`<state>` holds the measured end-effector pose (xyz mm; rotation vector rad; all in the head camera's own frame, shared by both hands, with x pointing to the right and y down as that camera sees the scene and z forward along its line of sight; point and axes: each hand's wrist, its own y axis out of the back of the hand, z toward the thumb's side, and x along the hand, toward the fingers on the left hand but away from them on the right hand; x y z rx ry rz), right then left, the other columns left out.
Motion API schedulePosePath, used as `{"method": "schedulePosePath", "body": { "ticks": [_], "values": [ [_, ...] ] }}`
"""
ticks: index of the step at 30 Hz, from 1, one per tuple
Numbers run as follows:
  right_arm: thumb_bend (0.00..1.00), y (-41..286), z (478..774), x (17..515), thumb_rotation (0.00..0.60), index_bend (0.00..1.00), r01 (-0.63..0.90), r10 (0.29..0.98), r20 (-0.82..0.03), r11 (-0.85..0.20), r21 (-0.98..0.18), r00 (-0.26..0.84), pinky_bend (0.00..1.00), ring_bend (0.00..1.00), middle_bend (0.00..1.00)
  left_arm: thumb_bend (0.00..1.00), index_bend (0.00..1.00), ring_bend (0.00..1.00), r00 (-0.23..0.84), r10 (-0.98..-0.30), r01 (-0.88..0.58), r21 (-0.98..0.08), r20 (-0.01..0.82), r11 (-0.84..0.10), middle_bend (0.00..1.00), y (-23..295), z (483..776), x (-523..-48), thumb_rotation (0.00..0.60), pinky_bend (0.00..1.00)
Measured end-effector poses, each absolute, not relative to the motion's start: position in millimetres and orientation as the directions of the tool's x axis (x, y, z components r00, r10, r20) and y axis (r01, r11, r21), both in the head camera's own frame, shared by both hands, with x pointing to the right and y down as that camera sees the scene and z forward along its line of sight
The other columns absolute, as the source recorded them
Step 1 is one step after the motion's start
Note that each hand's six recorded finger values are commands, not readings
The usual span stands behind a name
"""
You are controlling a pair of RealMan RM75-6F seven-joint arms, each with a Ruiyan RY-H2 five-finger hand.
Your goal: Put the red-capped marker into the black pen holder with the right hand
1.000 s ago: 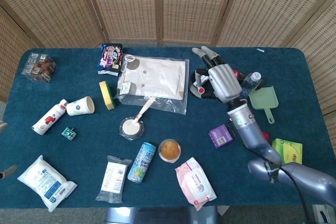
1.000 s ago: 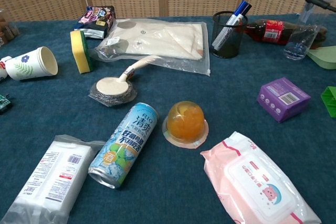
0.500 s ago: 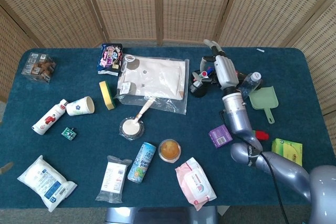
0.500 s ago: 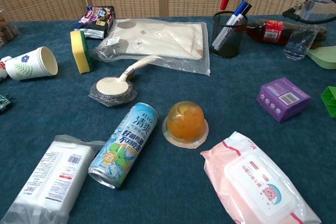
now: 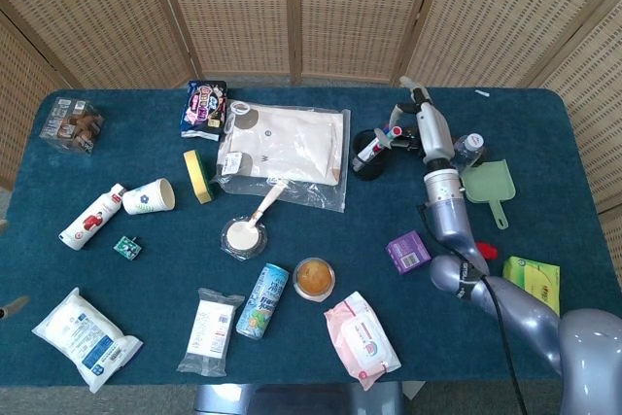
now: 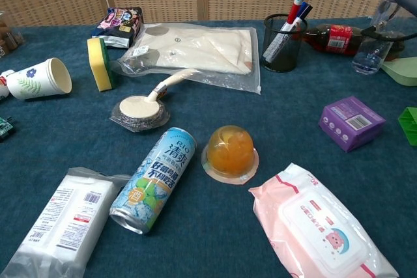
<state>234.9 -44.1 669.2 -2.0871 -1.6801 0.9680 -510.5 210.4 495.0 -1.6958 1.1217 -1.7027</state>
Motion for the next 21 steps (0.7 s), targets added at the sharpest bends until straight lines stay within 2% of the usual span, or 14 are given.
{"method": "schedulePosePath", "body": {
  "ticks": [6, 8, 11, 12, 15, 21],
  "values": [
    [0.36, -41, 672, 238, 0.600, 0.68, 0.747, 0.942, -0.319, -0.285, -0.600, 0.103, 0.11, 0.00, 0.10, 0.07, 0.00, 0.00, -0.105, -0.809, -0.203, -0.809, 0.578, -0.551, 0.00, 212, 495, -507, 0.600, 0.00],
    [0.35, -41, 672, 239, 0.600, 0.61, 0.749, 0.942, -0.318, -0.284, -0.598, 0.104, 0.09, 0.00, 0.08, 0.07, 0.00, 0.00, -0.105, -0.810, -0.203, -0.810, 0.577, -0.551, 0.00, 212, 495, -507, 0.600, 0.00],
    [0.30, -40, 673, 240, 0.600, 0.40, 0.750, 0.941, -0.319, -0.290, -0.594, 0.110, 0.05, 0.00, 0.02, 0.07, 0.00, 0.00, -0.104, -0.811, -0.202, -0.810, 0.576, -0.550, 0.00, 212, 495, -507, 0.600, 0.00],
    [0.26, -39, 673, 241, 0.600, 0.29, 0.752, 0.940, -0.322, -0.293, -0.590, 0.114, 0.04, 0.00, 0.00, 0.07, 0.00, 0.00, -0.104, -0.811, -0.202, -0.810, 0.576, -0.550, 0.00, 213, 494, -507, 0.600, 0.00],
    [0.19, -38, 674, 243, 0.600, 0.16, 0.762, 0.938, -0.324, -0.298, -0.575, 0.122, 0.02, 0.00, 0.00, 0.06, 0.00, 0.00, -0.104, -0.811, -0.203, -0.811, 0.576, -0.549, 0.00, 213, 494, -507, 0.600, 0.00],
    [0.18, -39, 663, 244, 0.600, 0.12, 0.766, 0.948, -0.285, -0.288, -0.574, 0.143, 0.02, 0.00, 0.00, 0.07, 0.00, 0.00, -0.100, -0.811, -0.206, -0.810, 0.576, -0.549, 0.00, 212, 494, -507, 0.600, 0.00]
  ]
}}
